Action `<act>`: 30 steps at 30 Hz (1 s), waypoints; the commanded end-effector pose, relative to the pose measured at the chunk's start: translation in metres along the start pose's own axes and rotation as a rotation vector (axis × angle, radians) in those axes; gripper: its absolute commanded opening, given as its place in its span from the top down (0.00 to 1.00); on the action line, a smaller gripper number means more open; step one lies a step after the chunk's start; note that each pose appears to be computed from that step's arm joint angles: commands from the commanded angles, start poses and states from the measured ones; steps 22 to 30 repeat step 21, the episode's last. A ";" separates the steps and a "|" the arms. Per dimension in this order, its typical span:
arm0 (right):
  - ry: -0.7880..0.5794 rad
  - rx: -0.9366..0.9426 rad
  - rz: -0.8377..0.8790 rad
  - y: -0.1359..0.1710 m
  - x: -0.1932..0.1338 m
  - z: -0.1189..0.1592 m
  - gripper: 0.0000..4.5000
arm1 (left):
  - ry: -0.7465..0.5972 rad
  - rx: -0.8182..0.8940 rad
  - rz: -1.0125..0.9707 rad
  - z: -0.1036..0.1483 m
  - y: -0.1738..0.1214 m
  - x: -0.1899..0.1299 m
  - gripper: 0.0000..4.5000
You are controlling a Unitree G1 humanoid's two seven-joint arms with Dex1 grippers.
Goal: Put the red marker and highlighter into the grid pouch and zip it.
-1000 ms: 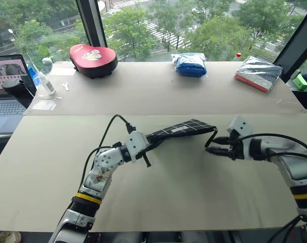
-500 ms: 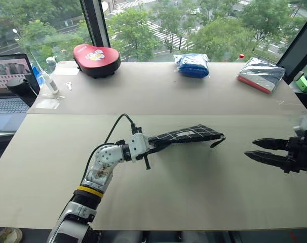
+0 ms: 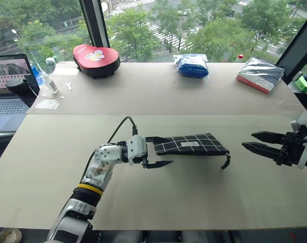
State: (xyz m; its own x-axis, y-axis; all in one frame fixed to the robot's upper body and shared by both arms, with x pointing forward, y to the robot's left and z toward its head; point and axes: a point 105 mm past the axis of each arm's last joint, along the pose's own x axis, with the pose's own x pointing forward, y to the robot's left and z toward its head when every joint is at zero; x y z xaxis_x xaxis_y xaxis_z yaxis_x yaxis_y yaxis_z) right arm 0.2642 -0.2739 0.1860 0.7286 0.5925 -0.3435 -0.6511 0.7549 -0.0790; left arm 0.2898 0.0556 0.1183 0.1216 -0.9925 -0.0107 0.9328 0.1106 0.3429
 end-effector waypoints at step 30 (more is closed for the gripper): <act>-0.050 0.010 -0.108 -0.027 -0.019 0.005 0.32 | 0.038 -0.565 0.780 0.032 0.036 -0.168 0.13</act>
